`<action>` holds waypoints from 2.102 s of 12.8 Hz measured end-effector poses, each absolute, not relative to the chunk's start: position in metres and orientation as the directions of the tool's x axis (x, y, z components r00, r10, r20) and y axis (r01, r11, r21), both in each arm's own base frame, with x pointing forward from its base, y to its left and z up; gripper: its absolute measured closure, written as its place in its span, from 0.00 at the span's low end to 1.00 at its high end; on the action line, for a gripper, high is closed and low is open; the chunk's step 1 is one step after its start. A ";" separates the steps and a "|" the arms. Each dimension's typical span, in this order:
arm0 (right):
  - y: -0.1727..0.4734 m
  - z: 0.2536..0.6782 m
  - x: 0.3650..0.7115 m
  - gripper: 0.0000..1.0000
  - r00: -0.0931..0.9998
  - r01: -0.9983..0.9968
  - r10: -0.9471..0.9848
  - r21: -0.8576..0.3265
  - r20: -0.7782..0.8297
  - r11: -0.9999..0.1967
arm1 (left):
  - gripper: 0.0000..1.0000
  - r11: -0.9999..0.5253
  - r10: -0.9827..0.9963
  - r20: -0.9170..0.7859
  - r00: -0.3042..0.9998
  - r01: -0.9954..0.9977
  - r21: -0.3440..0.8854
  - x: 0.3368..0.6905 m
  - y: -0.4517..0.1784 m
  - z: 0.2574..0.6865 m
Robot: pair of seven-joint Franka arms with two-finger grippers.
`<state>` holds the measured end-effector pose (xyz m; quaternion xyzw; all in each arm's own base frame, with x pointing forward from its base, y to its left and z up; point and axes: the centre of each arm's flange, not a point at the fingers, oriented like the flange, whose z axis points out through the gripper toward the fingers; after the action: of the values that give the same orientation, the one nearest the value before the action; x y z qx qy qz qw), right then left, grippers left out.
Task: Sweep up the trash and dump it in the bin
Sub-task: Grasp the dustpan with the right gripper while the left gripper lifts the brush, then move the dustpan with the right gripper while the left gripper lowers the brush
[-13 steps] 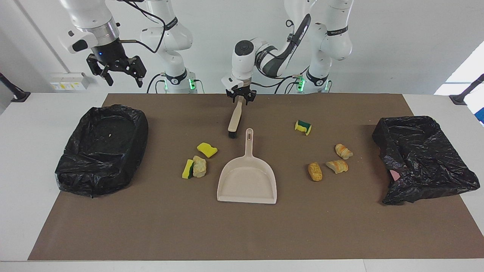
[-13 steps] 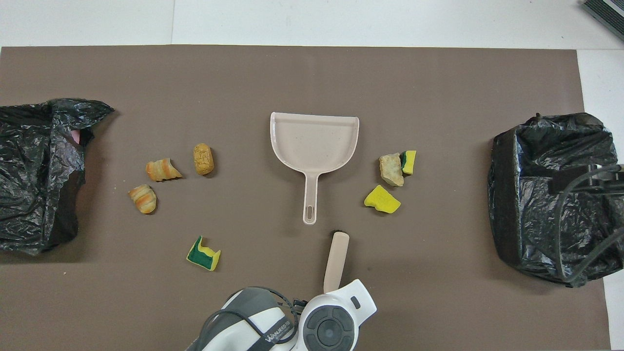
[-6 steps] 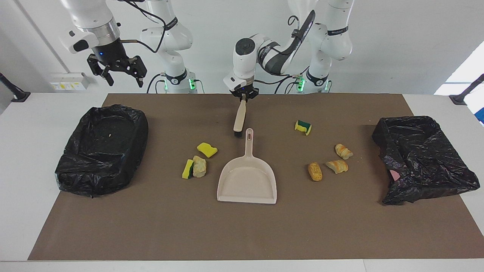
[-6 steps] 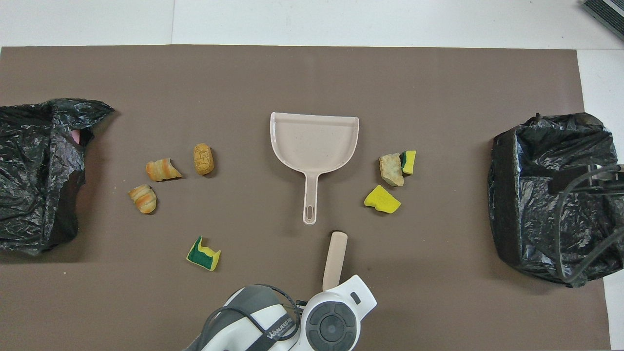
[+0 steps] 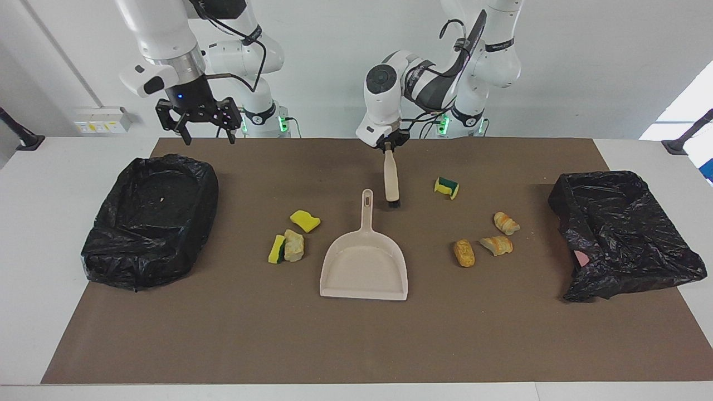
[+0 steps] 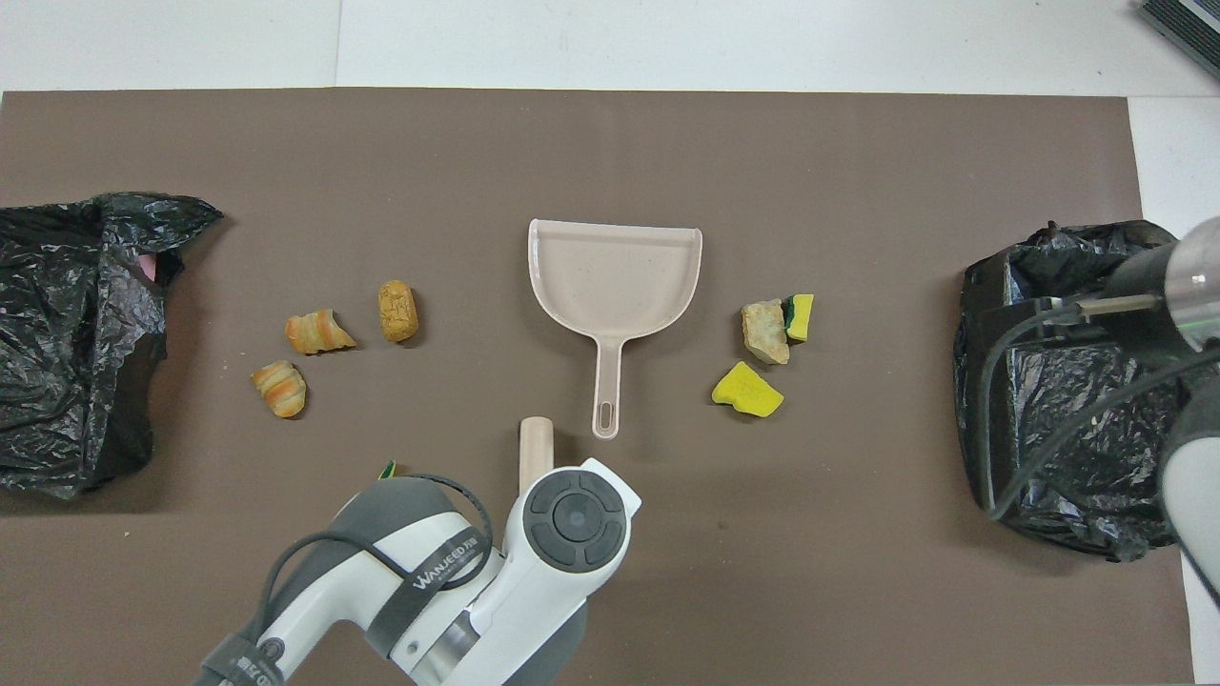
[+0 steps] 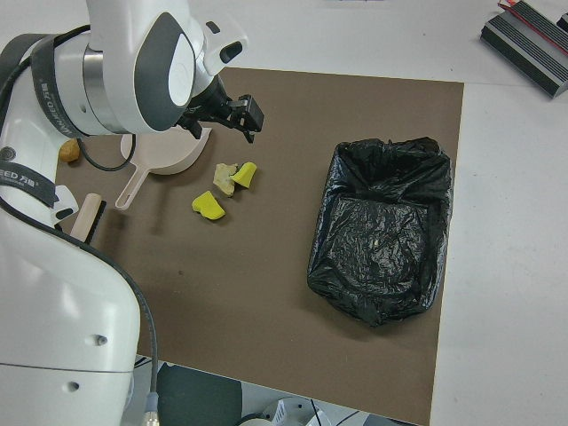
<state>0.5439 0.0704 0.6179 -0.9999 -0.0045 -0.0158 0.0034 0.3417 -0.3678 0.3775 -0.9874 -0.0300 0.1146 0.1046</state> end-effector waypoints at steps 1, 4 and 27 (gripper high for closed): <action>0.088 0.605 0.553 0.00 0.999 -0.009 -0.009 -0.013 0.032 -1.000 | 0.74 -0.967 0.130 -0.187 0.974 0.082 -0.242 0.355 -0.356 0.378; 0.143 0.567 0.568 0.00 0.997 -0.078 -0.079 -0.026 0.024 -0.997 | 0.74 -0.942 0.219 -0.120 0.968 0.178 -0.284 0.401 -0.312 0.383; 0.372 0.344 0.546 0.63 0.998 -0.018 -0.017 -0.017 -0.056 -1.000 | 0.74 -0.941 0.293 -0.182 0.939 0.250 -0.227 0.504 -0.019 0.339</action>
<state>0.5463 0.3715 0.3439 -0.9995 0.0090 0.0280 0.0089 0.5040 -0.0195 0.3392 -0.9794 -0.1386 0.1070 0.1006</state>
